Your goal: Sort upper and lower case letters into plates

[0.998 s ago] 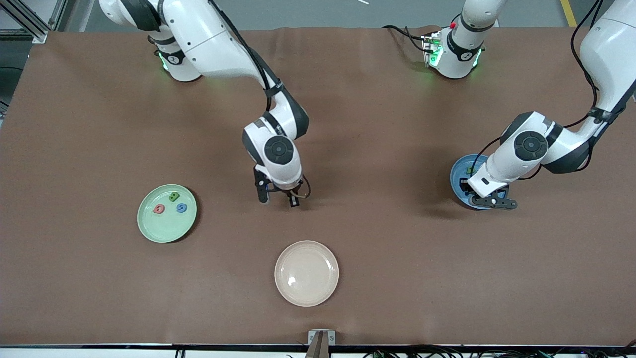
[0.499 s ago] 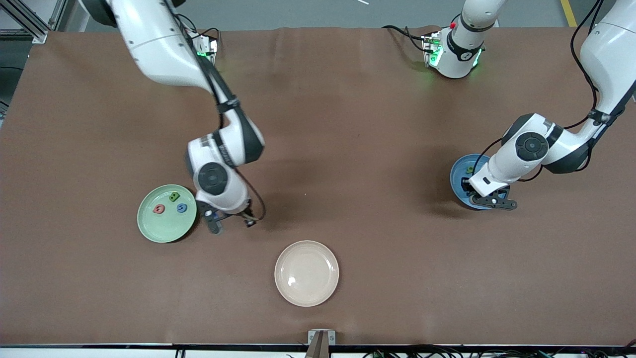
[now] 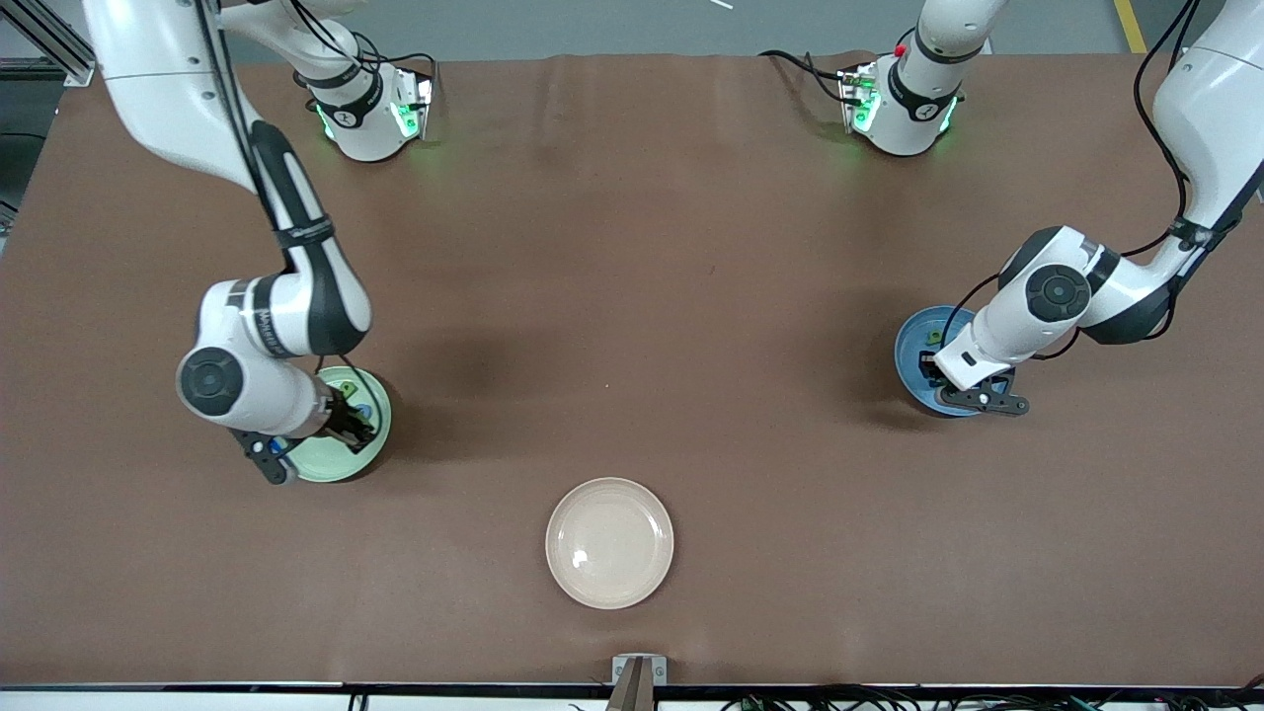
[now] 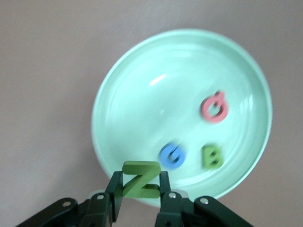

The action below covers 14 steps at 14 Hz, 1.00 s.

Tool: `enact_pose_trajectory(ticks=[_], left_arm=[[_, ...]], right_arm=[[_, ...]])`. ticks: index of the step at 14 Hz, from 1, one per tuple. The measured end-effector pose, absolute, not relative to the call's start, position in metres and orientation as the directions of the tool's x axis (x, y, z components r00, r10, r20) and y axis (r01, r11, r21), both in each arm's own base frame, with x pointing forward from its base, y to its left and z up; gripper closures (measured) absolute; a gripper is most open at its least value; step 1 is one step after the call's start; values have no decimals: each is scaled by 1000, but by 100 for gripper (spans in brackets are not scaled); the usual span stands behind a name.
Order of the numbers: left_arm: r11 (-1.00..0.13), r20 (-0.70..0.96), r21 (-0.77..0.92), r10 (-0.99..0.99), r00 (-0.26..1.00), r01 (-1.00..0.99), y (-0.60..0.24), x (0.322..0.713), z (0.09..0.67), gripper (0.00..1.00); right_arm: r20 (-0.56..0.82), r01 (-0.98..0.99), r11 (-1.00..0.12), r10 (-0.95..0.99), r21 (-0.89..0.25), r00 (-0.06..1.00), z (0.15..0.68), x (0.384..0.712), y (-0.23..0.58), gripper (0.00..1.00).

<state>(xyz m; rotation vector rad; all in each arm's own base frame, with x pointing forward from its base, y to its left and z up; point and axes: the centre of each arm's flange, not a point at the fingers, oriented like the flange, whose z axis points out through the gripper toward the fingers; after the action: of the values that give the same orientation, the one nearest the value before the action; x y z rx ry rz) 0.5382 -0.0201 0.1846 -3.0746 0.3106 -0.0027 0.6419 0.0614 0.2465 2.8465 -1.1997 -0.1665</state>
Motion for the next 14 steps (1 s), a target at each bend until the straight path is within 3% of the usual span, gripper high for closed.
enact_pose_trajectory(ticks=[2, 8, 14], left_arm=[[-979, -2, -51, -200, 980, -200, -20, 538, 185, 61], [-976, 17, -51, -212, 977, -211, -28, 543, 194, 1], [-976, 22, -59, -212, 977, -210, -28, 546, 199, 0]], right_arm=[[-75, -692, -718, -696, 71, 714, 241, 641, 39, 65], [-51, -664, -746, -666, 54, 744, 195, 640, 9, 65], [-46, -661, -748, -663, 48, 747, 183, 640, 12, 65]])
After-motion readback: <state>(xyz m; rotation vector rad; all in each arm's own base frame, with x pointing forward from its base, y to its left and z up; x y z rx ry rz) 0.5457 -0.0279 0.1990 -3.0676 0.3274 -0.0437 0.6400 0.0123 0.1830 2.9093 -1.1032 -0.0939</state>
